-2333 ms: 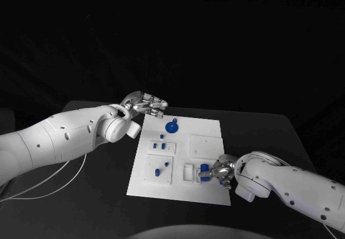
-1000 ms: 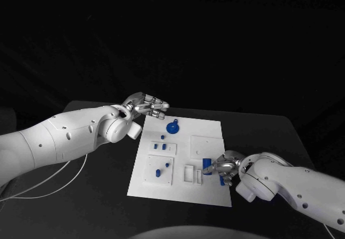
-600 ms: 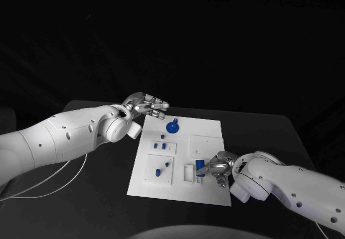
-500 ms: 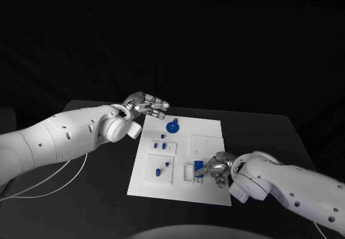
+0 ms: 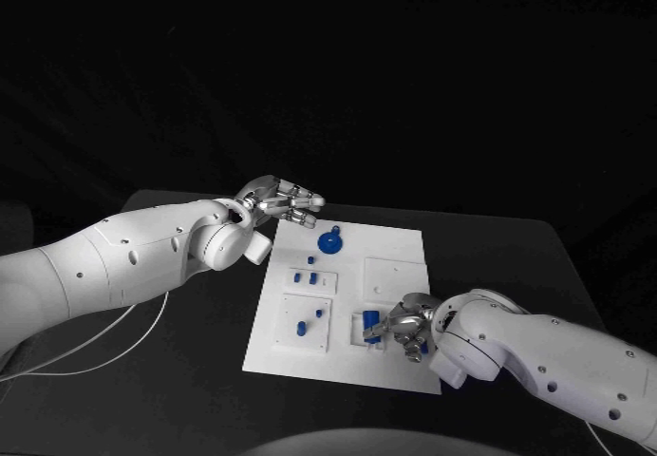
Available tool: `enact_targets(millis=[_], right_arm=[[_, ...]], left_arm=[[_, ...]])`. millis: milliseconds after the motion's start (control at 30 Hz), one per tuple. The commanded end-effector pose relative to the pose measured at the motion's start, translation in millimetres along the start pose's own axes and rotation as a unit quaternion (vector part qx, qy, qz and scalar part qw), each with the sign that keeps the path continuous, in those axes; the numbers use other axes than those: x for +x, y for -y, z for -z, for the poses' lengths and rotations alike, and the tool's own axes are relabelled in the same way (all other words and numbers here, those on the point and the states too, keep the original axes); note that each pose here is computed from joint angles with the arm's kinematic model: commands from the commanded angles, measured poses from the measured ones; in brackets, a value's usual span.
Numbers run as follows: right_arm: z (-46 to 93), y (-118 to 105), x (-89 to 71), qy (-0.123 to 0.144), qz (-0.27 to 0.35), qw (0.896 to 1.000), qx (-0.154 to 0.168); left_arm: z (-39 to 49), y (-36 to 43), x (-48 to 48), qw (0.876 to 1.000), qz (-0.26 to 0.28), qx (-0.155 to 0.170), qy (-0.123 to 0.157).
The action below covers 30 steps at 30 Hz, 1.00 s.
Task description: Assemble the parts on the task board
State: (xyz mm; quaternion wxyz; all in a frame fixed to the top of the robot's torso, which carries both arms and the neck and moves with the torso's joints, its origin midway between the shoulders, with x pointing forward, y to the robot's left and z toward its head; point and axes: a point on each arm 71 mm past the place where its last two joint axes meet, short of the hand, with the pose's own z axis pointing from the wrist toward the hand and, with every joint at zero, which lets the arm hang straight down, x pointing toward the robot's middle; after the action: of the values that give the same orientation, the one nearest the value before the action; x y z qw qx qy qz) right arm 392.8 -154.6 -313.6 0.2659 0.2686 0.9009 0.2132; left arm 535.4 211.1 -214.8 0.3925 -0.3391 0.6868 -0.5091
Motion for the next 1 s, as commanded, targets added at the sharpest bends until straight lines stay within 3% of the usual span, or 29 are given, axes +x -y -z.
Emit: enact_targets(millis=[33, 1000], right_arm=[[-2.4, -0.5, 5.2, -0.013, 0.017, 1.000, 0.009], [-10.7, -2.3, 8.6, -0.023, 0.042, 0.999, 0.014]], left_arm=[[-0.7, 0.9, 3.2, 1.000, 0.003, 0.001, -0.012], [-0.4, 0.7, 3.7, 1.000, 0.003, -0.001, -0.014]])
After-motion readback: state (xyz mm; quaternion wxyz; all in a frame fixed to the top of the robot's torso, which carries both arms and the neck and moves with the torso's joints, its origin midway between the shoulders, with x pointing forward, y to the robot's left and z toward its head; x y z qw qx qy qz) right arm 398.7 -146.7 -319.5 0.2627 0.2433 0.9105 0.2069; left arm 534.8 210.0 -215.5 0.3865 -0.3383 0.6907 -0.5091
